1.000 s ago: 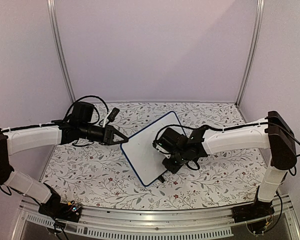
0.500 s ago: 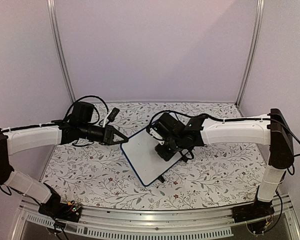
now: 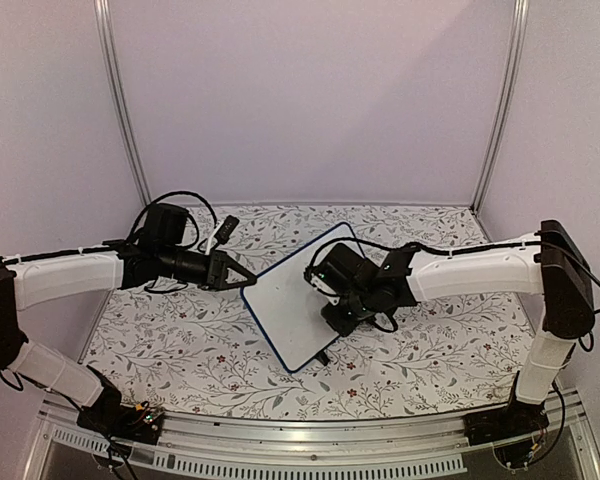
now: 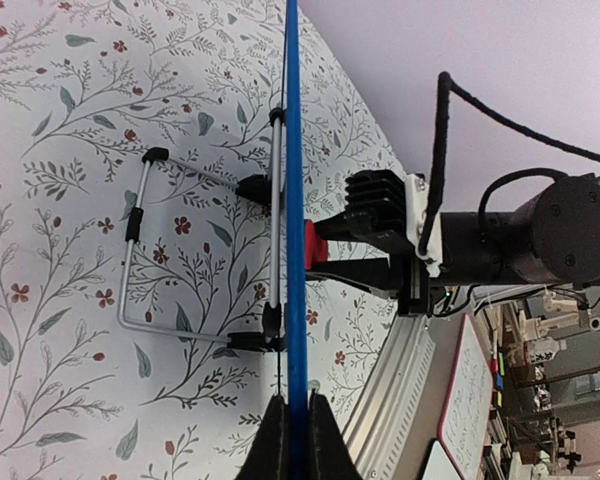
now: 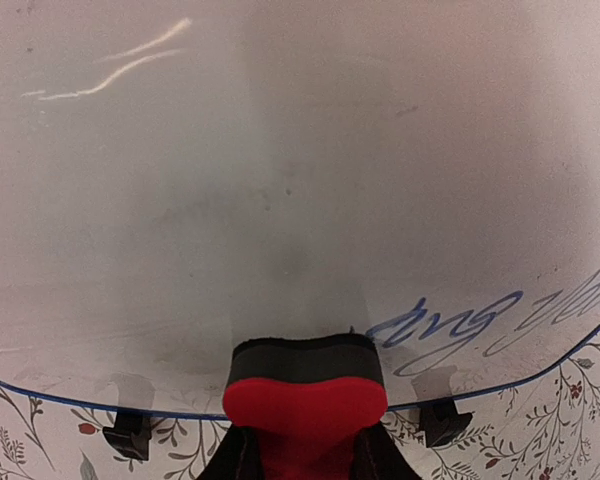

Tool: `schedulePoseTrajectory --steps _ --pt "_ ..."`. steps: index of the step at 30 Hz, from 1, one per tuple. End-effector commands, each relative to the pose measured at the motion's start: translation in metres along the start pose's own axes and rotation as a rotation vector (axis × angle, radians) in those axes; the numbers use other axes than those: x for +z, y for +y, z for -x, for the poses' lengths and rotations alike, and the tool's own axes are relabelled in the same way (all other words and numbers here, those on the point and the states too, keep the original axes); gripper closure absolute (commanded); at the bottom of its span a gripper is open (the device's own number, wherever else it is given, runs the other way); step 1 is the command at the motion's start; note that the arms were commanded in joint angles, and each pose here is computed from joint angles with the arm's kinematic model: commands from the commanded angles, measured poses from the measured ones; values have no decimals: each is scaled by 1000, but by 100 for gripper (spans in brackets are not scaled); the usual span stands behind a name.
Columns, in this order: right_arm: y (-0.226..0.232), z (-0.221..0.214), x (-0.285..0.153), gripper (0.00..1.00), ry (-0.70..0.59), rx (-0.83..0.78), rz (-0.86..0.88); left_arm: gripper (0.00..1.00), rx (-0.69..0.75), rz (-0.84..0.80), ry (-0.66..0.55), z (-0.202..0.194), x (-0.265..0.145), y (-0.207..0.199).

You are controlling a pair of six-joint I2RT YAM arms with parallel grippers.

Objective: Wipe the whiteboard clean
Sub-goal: Erase the whiteboard at the center of the board.

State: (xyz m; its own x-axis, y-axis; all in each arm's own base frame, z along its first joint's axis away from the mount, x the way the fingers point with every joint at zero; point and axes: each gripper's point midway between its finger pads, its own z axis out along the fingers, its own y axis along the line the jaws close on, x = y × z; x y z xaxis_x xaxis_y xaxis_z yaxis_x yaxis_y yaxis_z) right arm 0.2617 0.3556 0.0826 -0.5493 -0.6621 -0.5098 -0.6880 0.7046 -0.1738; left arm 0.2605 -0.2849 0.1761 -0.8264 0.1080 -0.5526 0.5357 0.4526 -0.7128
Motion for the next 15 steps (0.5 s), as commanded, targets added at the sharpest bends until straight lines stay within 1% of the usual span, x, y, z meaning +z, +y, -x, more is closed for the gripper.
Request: schedulePoseTrajectory --steps 1,15 --pt "-2 -17 9 76 41 32 14 100 48 -82 11 -2 -2 -20" --pt "-4 -38 6 76 78 48 17 100 48 -84 11 -2 -2 -21"
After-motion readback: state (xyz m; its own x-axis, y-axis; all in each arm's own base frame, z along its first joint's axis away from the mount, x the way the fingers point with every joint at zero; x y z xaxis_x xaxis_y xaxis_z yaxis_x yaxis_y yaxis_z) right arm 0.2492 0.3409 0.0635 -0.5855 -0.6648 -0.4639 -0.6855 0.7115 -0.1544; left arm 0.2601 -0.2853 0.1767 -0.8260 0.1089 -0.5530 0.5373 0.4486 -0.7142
